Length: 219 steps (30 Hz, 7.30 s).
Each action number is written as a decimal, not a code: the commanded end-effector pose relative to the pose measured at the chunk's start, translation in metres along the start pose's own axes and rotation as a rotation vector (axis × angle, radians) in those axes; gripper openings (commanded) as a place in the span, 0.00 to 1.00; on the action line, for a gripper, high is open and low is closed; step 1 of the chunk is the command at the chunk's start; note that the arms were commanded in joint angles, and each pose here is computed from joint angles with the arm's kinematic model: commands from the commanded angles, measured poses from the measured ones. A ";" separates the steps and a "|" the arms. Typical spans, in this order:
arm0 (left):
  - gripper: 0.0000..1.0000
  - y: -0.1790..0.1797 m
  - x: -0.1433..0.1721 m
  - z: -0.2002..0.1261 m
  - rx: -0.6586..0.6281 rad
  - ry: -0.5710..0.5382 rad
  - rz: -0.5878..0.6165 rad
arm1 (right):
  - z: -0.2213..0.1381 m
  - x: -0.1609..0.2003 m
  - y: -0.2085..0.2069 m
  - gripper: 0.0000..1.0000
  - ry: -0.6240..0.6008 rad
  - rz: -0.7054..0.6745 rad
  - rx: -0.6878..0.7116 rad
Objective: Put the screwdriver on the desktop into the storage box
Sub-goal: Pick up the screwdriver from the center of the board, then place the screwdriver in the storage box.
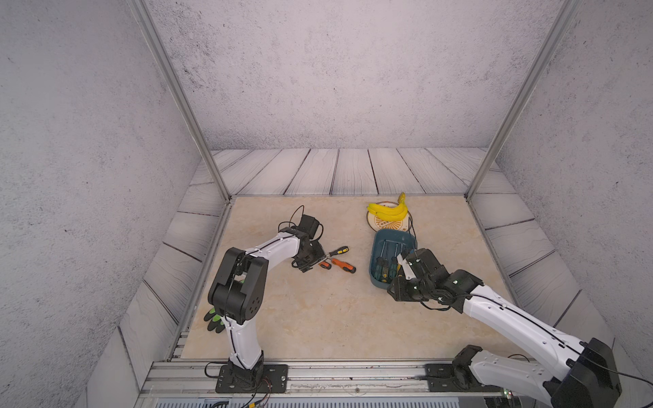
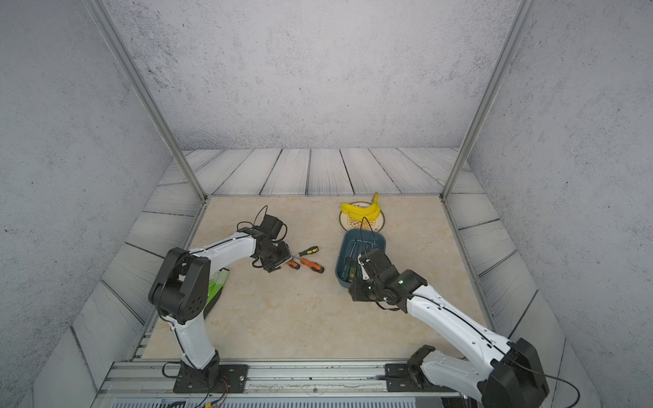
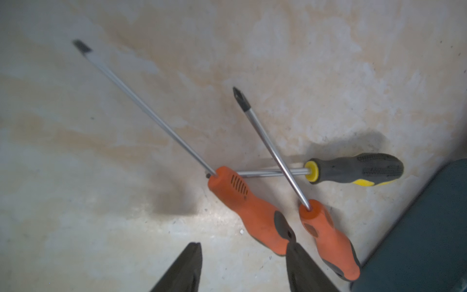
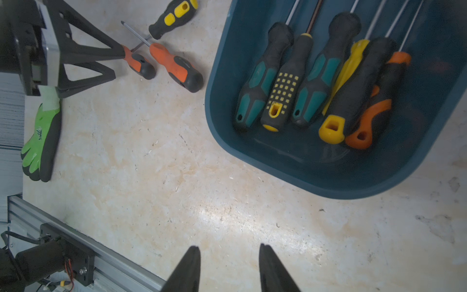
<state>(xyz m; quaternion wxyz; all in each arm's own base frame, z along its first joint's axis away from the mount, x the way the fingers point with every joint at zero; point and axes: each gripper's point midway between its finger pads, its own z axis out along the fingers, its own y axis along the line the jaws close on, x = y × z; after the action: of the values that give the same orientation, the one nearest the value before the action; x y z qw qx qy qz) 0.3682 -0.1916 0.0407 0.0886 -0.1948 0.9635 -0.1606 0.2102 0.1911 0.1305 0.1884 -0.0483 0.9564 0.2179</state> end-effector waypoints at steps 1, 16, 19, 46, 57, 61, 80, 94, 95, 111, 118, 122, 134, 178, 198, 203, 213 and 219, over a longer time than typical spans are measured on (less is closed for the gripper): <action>0.59 0.008 -0.006 0.007 -0.045 0.012 0.005 | 0.005 0.002 -0.002 0.43 0.004 0.006 0.014; 0.36 0.025 0.002 0.021 -0.110 0.074 -0.001 | 0.009 0.003 -0.006 0.42 0.003 0.024 0.029; 0.28 0.028 0.007 0.020 -0.108 0.080 -0.004 | 0.009 0.003 -0.007 0.42 0.000 0.023 0.032; 0.00 0.010 0.031 -0.087 0.115 -0.057 0.055 | 0.003 -0.014 0.012 0.44 -0.016 -0.015 -0.017; 0.00 -0.011 0.055 -0.128 0.244 -0.111 0.137 | -0.009 -0.035 0.051 0.47 -0.057 -0.070 -0.172; 0.00 -0.024 0.067 -0.140 0.297 -0.127 0.177 | -0.015 -0.042 0.067 0.48 -0.075 -0.090 -0.244; 0.00 -0.077 0.104 -0.161 0.510 -0.158 0.241 | -0.026 -0.045 0.145 0.52 -0.043 -0.164 -0.618; 0.00 -0.102 0.116 -0.181 0.625 -0.161 0.246 | -0.017 -0.044 0.163 0.52 -0.029 -0.179 -0.645; 0.00 -0.103 0.118 -0.181 0.629 -0.157 0.249 | -0.017 -0.044 0.163 0.52 -0.029 -0.179 -0.645; 0.00 -0.114 0.131 -0.181 0.663 -0.127 0.257 | -0.014 -0.046 0.166 0.39 -0.029 -0.174 -0.650; 0.00 -0.114 0.132 -0.181 0.661 -0.130 0.258 | -0.014 -0.046 0.163 0.17 -0.037 -0.171 -0.637; 0.24 -0.111 0.130 -0.184 0.650 -0.146 0.260 | -0.012 -0.045 0.159 0.12 -0.034 -0.170 -0.617; 0.68 -0.103 0.117 -0.196 0.612 -0.235 0.268 | -0.011 -0.038 0.148 0.09 -0.037 -0.159 -0.583; 0.72 -0.032 0.104 -0.200 0.405 -0.322 0.261 | -0.017 -0.089 -0.029 0.08 -0.202 0.221 -0.053; 0.72 -0.008 0.116 -0.175 0.369 -0.276 0.222 | 0.049 -0.102 -0.085 0.14 -0.007 0.279 0.158; 0.71 -0.006 0.116 -0.172 0.365 -0.275 0.214 | 0.062 -0.099 -0.089 0.18 0.033 0.304 0.170; 0.71 -0.005 0.116 -0.170 0.362 -0.274 0.211 | 0.073 -0.093 -0.089 0.34 0.075 0.344 0.157; 0.71 -0.006 0.116 -0.169 0.366 -0.269 0.211 | 0.064 -0.096 -0.083 0.43 0.048 0.343 0.141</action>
<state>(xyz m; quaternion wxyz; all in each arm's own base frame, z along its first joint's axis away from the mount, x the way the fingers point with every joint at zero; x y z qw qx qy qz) 0.2245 -0.1990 0.1872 0.2629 -0.0894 0.9150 -0.2927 0.3337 0.1438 0.0666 0.1183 0.1205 0.9711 0.1688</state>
